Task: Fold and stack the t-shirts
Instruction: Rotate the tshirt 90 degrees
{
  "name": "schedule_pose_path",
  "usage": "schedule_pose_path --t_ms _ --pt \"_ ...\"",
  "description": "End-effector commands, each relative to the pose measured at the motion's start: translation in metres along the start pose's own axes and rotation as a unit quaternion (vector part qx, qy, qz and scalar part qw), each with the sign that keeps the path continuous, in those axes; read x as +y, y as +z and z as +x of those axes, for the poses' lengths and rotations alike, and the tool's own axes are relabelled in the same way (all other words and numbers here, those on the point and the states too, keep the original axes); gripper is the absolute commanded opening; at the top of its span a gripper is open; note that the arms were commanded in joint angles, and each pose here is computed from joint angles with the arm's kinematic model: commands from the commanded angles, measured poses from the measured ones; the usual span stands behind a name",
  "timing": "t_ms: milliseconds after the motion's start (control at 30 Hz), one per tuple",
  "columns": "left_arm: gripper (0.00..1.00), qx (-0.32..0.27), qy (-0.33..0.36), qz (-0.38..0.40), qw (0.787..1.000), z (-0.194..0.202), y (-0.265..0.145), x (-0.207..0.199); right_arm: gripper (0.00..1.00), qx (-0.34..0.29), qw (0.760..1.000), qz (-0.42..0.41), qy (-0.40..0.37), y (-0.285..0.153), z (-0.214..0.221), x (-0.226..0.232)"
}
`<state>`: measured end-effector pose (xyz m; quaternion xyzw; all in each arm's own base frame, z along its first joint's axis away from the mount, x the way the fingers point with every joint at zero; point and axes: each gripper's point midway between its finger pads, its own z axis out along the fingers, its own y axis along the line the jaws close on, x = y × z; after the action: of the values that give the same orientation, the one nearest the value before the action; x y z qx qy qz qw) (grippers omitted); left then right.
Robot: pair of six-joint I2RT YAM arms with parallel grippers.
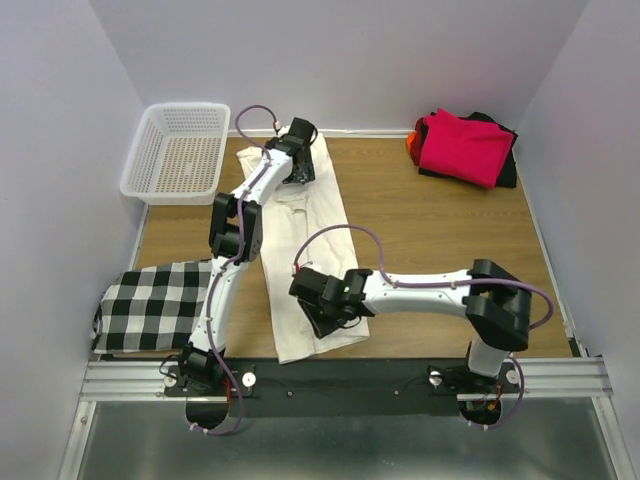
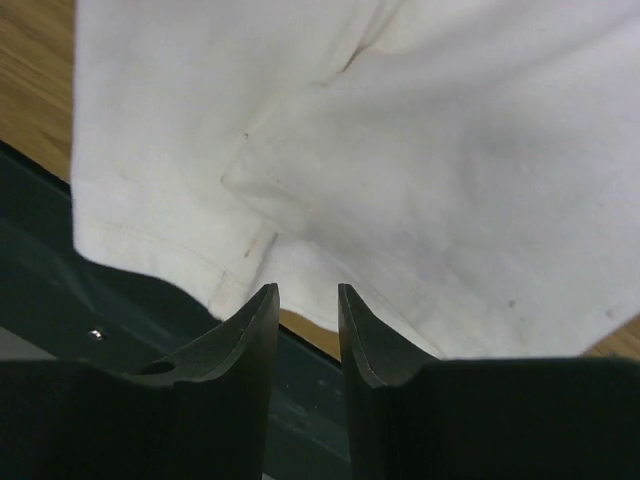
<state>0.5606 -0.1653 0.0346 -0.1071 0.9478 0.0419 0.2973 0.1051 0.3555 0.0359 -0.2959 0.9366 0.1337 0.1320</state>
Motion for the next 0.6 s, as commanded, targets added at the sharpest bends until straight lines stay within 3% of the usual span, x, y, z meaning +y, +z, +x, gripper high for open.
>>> schedule_pose_path --t_ms 0,200,400,567 --pt "0.99 0.041 0.037 -0.036 0.998 0.042 0.026 -0.007 0.39 -0.093 0.994 0.033 0.037 -0.043 -0.024 -0.016" --pt "0.98 0.026 0.102 0.017 0.994 0.050 0.028 -0.050 0.42 -0.155 0.984 0.057 0.073 -0.074 -0.034 -0.036" --pt "0.98 -0.013 0.149 0.107 0.983 0.037 0.017 -0.094 0.42 -0.108 0.985 0.111 0.072 -0.052 -0.008 -0.057" --pt "0.98 -0.067 0.147 0.158 0.974 0.006 -0.004 -0.116 0.42 -0.084 0.982 0.149 0.085 -0.041 0.005 -0.070"
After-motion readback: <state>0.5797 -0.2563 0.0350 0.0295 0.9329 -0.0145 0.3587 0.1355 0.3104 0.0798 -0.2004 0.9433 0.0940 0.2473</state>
